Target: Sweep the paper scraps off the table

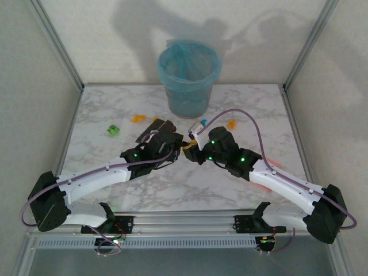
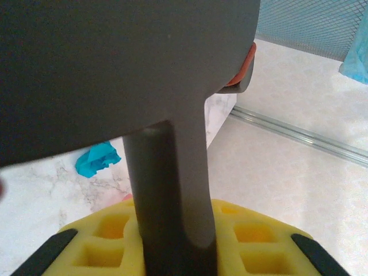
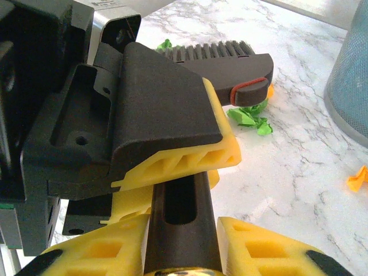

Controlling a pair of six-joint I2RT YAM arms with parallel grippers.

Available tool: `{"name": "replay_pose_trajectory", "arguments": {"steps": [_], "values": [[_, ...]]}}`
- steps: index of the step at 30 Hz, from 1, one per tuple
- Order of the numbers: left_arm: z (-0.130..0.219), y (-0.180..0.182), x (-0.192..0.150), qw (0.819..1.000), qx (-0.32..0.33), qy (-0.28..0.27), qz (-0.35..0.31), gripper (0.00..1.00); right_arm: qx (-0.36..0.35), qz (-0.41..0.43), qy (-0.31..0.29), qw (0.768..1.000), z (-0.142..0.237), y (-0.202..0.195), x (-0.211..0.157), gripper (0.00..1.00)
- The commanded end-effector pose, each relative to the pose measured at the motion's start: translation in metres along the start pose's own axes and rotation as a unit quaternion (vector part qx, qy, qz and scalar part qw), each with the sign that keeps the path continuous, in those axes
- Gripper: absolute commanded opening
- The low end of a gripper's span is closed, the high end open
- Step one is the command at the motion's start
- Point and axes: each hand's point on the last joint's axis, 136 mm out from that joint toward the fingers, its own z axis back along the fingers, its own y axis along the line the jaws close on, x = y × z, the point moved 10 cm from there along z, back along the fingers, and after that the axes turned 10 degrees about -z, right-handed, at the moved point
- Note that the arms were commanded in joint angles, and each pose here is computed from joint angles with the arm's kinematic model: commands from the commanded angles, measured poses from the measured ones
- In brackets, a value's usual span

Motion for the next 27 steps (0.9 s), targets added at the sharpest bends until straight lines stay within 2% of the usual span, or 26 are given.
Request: {"name": "replay_pose_trajectory", "arguments": {"steps": [1,3,4,5,8,9,13,15,18,20,23,27], "values": [[0.001,-0.012,-0.005,1.000,-0.017,0.016,-0.009,0.03,0.019,-0.001,-0.011,1.000,0.000,0.003,-0.002,0.00],[0.001,-0.013,-0.003,1.000,-0.016,0.012,-0.015,0.16,0.021,-0.005,-0.013,1.000,0.002,0.003,-0.002,0.00],[0.003,-0.014,-0.002,1.000,-0.016,0.003,-0.021,0.28,0.016,-0.009,-0.015,1.000,0.003,0.002,-0.001,0.00],[0.006,-0.016,-0.001,0.999,-0.015,-0.004,-0.030,0.40,0.013,-0.015,-0.016,1.000,0.003,0.000,-0.002,0.00],[0.015,-0.026,0.004,0.998,-0.022,-0.024,-0.049,0.91,0.004,-0.035,-0.023,0.999,0.008,-0.005,-0.002,0.00],[0.018,-0.030,0.004,0.998,-0.030,-0.025,-0.054,0.99,-0.002,-0.043,-0.026,0.999,0.009,-0.008,-0.002,0.00],[0.028,-0.065,-0.006,0.988,-0.074,-0.005,-0.137,1.00,-0.025,-0.065,-0.043,0.997,0.017,-0.014,-0.001,0.00],[0.033,-0.085,-0.018,0.975,-0.093,0.012,-0.203,1.00,-0.024,-0.076,-0.059,0.995,0.023,-0.016,0.000,0.00],[0.045,-0.105,-0.035,0.945,-0.109,0.010,-0.307,1.00,-0.036,-0.091,-0.097,0.990,0.041,-0.019,0.002,0.00],[0.056,-0.108,-0.040,0.923,-0.142,0.011,-0.357,1.00,-0.059,-0.102,-0.121,0.986,0.054,-0.024,0.001,0.00],[0.074,-0.106,-0.037,0.900,-0.177,0.000,-0.398,0.99,-0.115,-0.119,-0.158,0.973,0.073,-0.032,-0.003,0.00],[0.093,-0.101,-0.031,0.873,-0.182,-0.034,-0.451,1.00,-0.208,-0.163,-0.224,0.938,0.103,-0.050,-0.009,0.00]]}}
